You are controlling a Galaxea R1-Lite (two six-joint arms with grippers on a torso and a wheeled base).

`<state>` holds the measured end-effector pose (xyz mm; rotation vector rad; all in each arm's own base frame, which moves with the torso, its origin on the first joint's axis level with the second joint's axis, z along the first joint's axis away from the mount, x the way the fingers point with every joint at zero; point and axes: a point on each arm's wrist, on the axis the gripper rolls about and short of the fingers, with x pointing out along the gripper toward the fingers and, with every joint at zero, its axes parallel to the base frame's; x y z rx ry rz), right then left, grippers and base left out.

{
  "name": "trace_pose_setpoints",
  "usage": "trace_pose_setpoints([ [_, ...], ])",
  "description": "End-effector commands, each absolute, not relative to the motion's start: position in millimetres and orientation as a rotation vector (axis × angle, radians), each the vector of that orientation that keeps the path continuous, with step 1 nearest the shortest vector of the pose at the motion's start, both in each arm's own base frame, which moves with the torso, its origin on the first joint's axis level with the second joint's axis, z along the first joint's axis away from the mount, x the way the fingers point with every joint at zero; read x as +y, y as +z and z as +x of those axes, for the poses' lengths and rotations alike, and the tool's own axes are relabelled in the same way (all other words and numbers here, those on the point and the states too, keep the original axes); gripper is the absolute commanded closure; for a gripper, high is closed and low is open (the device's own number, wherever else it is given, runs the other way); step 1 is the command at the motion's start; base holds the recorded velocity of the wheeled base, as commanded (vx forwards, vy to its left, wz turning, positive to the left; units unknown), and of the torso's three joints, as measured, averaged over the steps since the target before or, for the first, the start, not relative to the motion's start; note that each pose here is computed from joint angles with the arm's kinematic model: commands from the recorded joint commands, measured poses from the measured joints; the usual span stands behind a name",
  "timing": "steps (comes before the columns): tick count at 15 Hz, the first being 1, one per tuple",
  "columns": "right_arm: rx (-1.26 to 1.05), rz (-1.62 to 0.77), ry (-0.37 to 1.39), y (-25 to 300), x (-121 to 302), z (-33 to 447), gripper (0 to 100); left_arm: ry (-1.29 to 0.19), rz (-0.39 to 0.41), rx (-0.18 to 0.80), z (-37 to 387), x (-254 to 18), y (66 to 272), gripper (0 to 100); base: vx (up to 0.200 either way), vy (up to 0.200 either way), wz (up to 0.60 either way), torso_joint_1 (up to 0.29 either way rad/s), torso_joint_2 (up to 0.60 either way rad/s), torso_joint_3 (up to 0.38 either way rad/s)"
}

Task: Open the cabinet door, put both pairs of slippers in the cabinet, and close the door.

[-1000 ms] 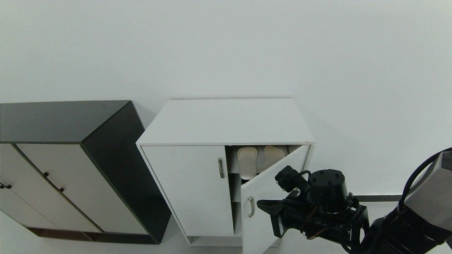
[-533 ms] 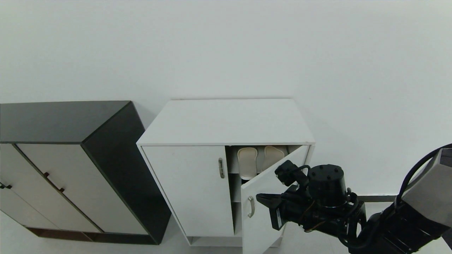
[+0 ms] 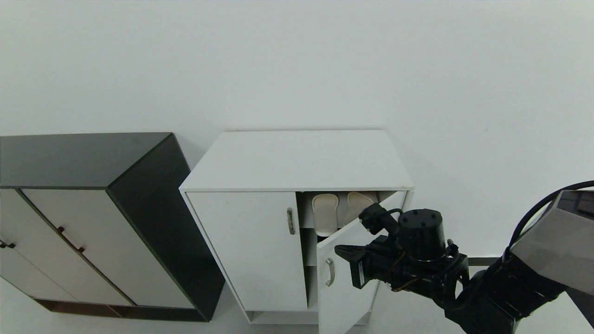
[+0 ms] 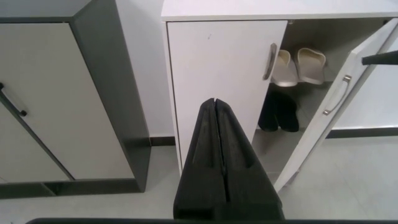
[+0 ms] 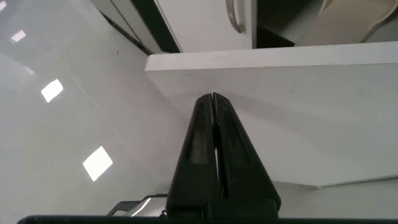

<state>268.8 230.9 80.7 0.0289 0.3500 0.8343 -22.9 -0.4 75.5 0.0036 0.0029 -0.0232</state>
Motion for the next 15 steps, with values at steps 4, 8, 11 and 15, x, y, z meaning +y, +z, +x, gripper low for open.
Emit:
trace_pose_setpoints([
  [4, 0.369, 0.046, 0.817, 73.3, 234.5, 280.1, 100, -0.023, 0.003, 0.003, -22.9, -0.4, 75.4, 100, 0.000, 0.000, 0.00, 0.000, 0.00, 0.000],
  [8, 0.397, 0.063, 0.779, 68.8, 237.3, 302.1, 100, -0.023, 0.003, 0.003, -22.9, -0.4, 75.4, 100, 0.000, 0.000, 0.00, 0.000, 0.00, 0.000],
  [11, 0.407, 0.064, 0.769, 67.8, 241.3, 313.2, 100, -0.023, 0.003, 0.003, -22.9, -0.4, 75.4, 100, 0.000, 0.000, 0.00, 0.000, 0.00, 0.000],
  [15, 0.405, 0.055, 0.703, 60.1, 249.2, 331.2, 100, -0.023, 0.003, 0.003, -22.9, -0.4, 75.4, 100, 0.000, 0.000, 0.00, 0.000, 0.00, 0.000],
])
